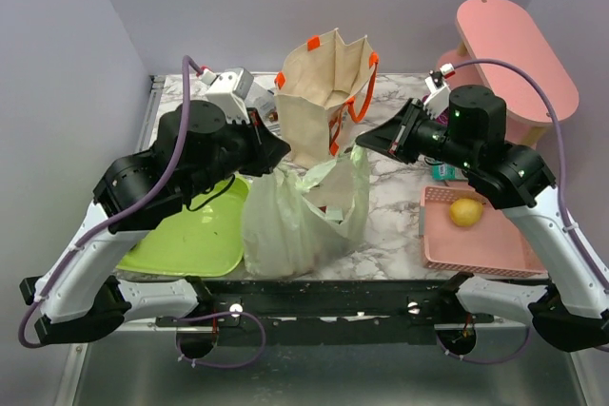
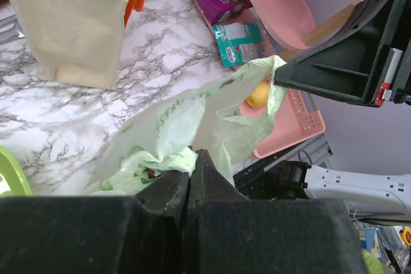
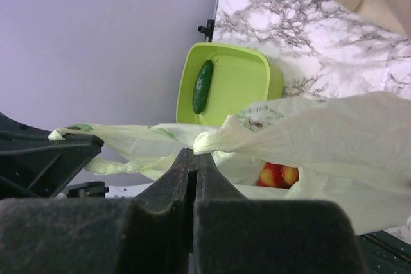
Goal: Place the food into the grocery bag and tie it
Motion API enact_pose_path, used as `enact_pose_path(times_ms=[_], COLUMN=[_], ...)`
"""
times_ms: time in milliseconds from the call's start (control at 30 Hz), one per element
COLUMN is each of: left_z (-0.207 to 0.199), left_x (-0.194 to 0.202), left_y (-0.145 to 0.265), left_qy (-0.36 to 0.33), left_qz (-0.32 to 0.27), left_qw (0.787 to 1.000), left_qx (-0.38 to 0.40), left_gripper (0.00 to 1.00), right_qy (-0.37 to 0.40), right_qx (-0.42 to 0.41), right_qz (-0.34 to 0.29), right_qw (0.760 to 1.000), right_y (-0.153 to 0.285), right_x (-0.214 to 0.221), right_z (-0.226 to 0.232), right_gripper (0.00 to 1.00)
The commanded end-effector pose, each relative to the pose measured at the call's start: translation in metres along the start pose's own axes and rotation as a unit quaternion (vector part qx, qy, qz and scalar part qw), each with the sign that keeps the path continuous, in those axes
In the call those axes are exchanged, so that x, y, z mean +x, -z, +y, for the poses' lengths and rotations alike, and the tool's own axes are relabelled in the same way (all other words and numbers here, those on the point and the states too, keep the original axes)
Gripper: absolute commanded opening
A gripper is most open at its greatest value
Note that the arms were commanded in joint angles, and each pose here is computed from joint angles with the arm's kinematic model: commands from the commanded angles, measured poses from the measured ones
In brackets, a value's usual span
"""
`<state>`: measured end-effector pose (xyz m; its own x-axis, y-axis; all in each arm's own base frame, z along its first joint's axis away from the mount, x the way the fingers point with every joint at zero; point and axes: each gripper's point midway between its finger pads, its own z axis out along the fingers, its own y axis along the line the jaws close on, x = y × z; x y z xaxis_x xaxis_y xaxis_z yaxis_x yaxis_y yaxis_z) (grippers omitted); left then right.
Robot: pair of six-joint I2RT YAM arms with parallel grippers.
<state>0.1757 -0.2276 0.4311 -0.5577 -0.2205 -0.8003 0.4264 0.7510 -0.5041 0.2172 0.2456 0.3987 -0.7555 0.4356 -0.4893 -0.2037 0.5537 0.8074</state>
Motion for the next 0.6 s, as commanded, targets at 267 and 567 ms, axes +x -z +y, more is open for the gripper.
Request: enact_pose_path(times_ms=[267, 567], left_z=[-0.025, -0.016], left_x=[-0.028, -0.014], left_y=[0.033, 0.028], left_qy=[-0.049, -0.073], left_qz=[-0.011, 0.008], left_qw=[0.993, 0.992], left_qx=[0.104, 0.1], left_gripper=[0.0, 0.0], right_qy=[0.035, 0.044], right_qx=[-0.009, -0.021], right_qz=[-0.051, -0.072], right_qw=[0.998, 0.996], right_y=[0.017, 0.042], right_x=[-0.025, -0.034], right_z=[0.018, 0.034], right_gripper=[0.01, 0.01])
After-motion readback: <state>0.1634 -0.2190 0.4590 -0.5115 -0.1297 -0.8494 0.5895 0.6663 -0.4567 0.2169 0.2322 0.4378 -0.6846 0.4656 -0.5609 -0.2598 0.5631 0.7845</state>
